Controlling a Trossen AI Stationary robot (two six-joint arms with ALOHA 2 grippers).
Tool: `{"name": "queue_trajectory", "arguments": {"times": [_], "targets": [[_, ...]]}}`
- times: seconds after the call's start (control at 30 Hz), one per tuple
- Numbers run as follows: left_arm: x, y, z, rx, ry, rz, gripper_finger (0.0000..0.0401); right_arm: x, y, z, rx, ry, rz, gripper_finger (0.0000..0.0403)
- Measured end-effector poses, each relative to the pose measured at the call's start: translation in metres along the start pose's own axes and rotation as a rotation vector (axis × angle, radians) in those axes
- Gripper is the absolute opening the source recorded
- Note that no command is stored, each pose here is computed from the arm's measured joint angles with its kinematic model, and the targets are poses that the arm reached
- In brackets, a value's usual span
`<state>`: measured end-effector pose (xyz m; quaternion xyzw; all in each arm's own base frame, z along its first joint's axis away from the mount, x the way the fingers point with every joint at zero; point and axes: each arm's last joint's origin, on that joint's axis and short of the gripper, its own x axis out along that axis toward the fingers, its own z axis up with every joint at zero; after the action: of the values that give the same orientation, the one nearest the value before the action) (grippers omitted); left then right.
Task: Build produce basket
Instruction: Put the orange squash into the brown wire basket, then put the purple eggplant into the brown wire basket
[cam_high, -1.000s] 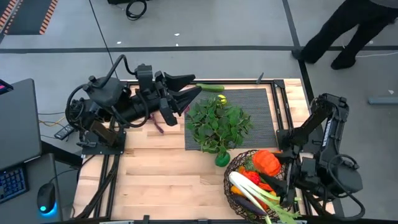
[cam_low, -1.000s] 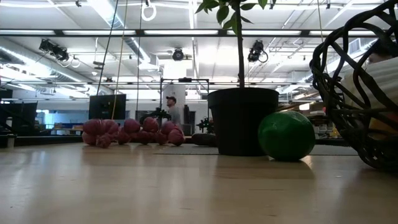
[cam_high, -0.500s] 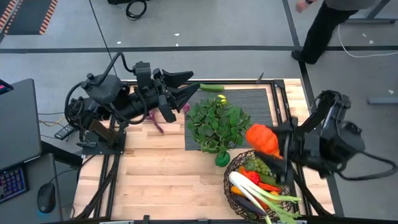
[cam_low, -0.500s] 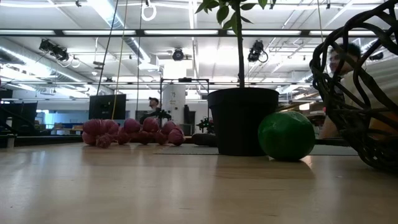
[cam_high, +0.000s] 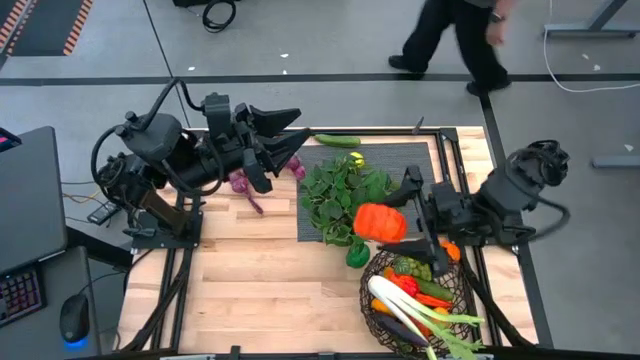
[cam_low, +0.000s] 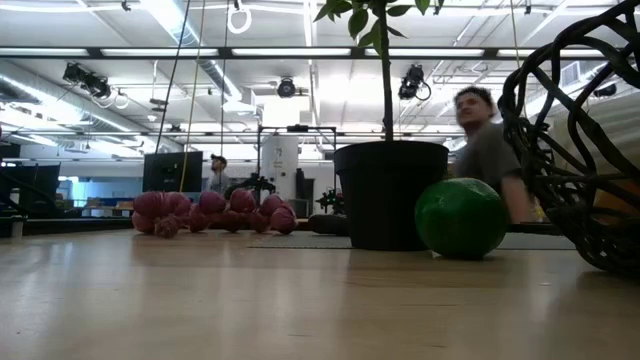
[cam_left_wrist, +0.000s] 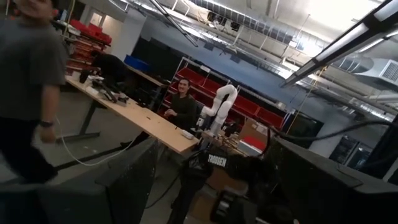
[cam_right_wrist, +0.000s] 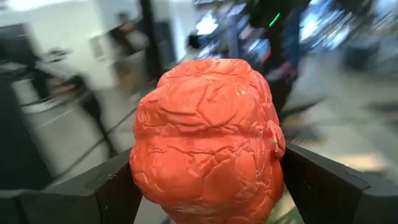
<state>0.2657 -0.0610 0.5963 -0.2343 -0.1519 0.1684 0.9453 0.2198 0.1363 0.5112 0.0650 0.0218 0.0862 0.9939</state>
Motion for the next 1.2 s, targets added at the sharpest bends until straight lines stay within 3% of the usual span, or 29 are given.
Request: {"name": "queue_trajectory", "arguments": {"times": [0.2,0.33,0.63,0.8,1.03,1.2], "targets": [[-0.004,0.001,0.001,0.011,0.021,0.001,0.0318,-0.012,0.002,-0.021,0.233,0.373,0.208,0.0347],[-0.006,0.001,-0.001,0.004,0.043,0.005,0.0318,-0.024,0.009,-0.039,0.372,0.628,0.255,0.0347],[-0.006,0.002,-0.002,0.036,0.053,0.009,0.0318,-0.048,0.01,-0.066,0.65,0.984,-0.027,0.0347],[-0.006,0.002,-0.002,0.048,0.052,0.008,0.0318,-0.053,0.017,-0.079,0.737,1.11,-0.069,0.0353],[-0.006,0.003,-0.004,0.065,0.068,0.014,0.0318,-0.056,0.03,-0.108,0.76,1.259,-0.123,0.0395],[-0.006,0.006,-0.011,0.125,0.133,0.039,0.0318,-0.056,0.032,-0.135,0.747,1.344,-0.21,0.0397]]}}
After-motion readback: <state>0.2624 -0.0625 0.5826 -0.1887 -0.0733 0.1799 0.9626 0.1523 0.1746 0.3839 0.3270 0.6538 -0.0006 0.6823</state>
